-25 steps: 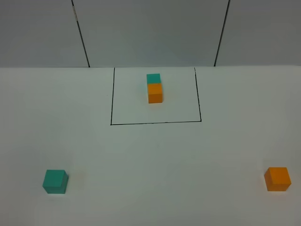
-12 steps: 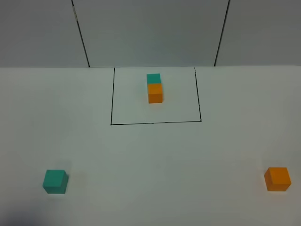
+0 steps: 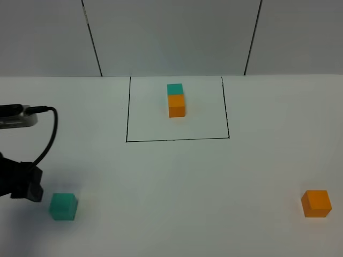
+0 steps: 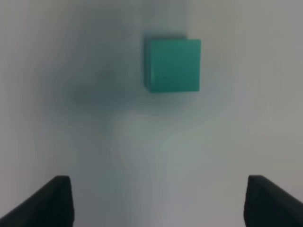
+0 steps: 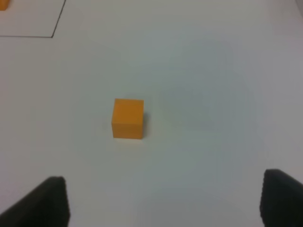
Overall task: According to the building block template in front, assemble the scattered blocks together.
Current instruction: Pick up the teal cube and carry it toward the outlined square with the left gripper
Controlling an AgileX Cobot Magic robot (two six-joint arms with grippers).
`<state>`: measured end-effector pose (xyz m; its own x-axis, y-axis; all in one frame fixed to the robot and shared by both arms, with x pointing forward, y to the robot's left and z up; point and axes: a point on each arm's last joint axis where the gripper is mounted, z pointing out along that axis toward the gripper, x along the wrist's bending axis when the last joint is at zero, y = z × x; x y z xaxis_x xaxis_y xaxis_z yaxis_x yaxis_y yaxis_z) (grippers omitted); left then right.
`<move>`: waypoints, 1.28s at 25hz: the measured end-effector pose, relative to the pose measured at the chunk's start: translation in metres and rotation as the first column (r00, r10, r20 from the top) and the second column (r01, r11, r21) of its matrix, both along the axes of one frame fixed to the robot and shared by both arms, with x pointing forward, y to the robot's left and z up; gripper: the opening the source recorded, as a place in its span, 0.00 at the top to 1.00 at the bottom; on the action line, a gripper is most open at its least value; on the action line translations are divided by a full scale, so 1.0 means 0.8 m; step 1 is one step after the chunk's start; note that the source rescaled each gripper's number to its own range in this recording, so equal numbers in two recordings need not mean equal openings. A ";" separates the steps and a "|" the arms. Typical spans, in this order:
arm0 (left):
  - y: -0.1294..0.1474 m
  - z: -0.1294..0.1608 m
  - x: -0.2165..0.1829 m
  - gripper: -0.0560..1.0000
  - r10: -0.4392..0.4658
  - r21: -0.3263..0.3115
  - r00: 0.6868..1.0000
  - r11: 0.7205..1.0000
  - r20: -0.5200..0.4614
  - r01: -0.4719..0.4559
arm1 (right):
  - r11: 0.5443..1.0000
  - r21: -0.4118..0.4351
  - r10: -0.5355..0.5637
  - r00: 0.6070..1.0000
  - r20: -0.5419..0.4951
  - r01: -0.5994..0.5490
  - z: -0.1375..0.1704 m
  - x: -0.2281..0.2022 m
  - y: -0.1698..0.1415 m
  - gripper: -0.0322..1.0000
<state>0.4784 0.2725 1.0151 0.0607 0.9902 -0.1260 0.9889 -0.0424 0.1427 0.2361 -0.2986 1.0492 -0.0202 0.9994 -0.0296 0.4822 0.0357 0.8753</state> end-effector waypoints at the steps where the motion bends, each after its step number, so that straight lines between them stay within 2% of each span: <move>1: -0.007 -0.009 0.009 0.32 -0.019 0.002 1.000 1.000 -0.016 0.019 | 1.000 0.000 0.000 1.000 0.000 0.000 0.000 0.000 0.000 0.32; 4: -0.030 -0.032 0.034 0.32 -0.072 0.008 0.996 0.997 -0.046 0.072 | 1.000 0.000 0.000 1.000 0.000 0.000 0.000 0.000 0.000 0.32; 7: -0.043 -0.052 0.048 0.32 -0.082 0.036 0.992 0.996 -0.091 0.085 | 1.000 0.000 0.000 1.000 0.000 0.000 0.000 0.000 0.000 0.32; 11: -0.039 -0.066 0.055 0.32 -0.048 0.100 0.991 0.993 -0.121 0.061 | 1.000 0.000 0.000 1.000 0.000 0.000 0.000 0.000 0.000 0.32; 14: -0.036 -0.068 0.056 0.32 -0.038 0.121 0.992 0.991 -0.121 0.053 | 1.000 0.000 0.000 1.000 0.000 0.000 0.000 0.000 0.000 0.32; 20: -0.040 -0.069 0.062 0.32 -0.017 0.096 0.997 0.995 -0.076 0.025 | 1.000 0.000 0.000 1.000 0.000 0.000 0.000 0.000 0.000 0.32; 32: -0.044 -0.112 0.070 0.32 -0.006 0.085 0.986 0.996 -0.167 0.020 | 1.000 0.000 0.000 1.000 0.000 0.000 0.000 0.000 0.000 0.32</move>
<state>0.5347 0.2370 0.9256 0.0590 0.9970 -0.0492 0.9977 -0.0605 -0.0290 0.2361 -0.2986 1.0492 -0.0202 0.9994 -0.0296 0.4822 0.0357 0.8753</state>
